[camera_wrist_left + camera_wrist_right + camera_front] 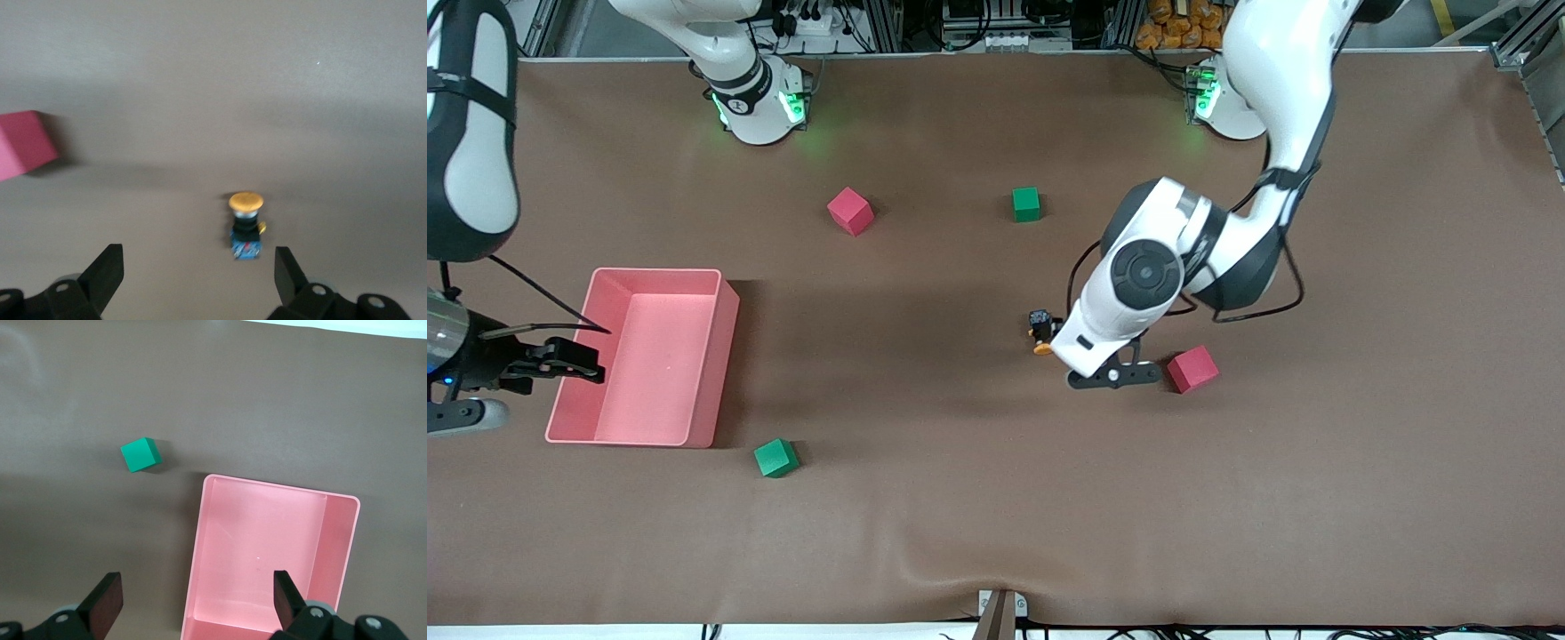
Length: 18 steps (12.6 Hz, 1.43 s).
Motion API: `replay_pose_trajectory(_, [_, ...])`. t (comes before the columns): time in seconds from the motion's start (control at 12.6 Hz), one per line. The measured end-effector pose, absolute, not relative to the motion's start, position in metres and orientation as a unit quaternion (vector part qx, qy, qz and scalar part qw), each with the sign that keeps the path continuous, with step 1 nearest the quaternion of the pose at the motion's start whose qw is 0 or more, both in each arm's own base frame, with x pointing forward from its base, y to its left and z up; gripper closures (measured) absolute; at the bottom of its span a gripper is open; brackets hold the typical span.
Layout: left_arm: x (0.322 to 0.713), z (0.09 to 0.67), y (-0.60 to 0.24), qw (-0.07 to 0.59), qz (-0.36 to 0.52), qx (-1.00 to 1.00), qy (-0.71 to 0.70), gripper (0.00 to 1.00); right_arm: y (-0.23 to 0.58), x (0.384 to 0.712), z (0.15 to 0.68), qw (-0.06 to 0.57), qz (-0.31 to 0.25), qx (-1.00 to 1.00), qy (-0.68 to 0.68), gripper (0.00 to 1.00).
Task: Place and upright button with both arms
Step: 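Lower the left gripper around the button while the right gripper draws back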
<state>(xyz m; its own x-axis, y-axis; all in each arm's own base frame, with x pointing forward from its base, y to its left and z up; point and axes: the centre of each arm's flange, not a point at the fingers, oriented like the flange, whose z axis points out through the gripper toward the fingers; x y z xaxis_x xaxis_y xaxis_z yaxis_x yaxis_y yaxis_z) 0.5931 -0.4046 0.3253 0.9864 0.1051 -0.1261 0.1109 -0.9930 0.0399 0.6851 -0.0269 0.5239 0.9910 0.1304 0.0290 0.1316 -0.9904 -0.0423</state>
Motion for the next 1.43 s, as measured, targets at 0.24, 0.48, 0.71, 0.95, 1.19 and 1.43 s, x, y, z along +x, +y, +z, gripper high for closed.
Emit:
replay_pose_trajectory(0.24, [0.565, 0.278, -0.457, 0.023, -0.057, 0.995, 0.079, 0.0, -0.032, 0.684, 0.52, 0.023, -0.009, -0.998, -0.064, 0.0])
replay_pose_trajectory(0.48, [0.562, 0.268, -0.463, 0.02, -0.057, 0.994, 0.089, 0.0, -0.038, 0.684, 0.517, 0.023, -0.006, -0.998, -0.066, 0.0])
replay_pose_trajectory(0.71, [0.563, 0.255, -0.456, 0.01, -0.064, 0.991, 0.117, 0.0, -0.037, 0.684, 0.516, 0.024, -0.005, -0.997, -0.067, 0.0])
replay_pose_trajectory(0.95, [0.556, 0.233, -0.46, 0.0, -0.074, 0.99, 0.122, 0.0, -0.037, 0.684, 0.516, 0.024, -0.005, -0.997, -0.067, 0.0])
replay_pose_trajectory(1.19, [0.547, 0.223, -0.468, -0.009, -0.066, 0.992, 0.109, 0.0, -0.036, 0.684, 0.516, 0.024, -0.005, -0.997, -0.067, 0.0])
replay_pose_trajectory(1.43, [0.539, 0.212, -0.468, -0.021, -0.062, 0.993, 0.101, 0.0, -0.037, 0.683, 0.516, 0.024, -0.005, -0.997, -0.067, 0.0])
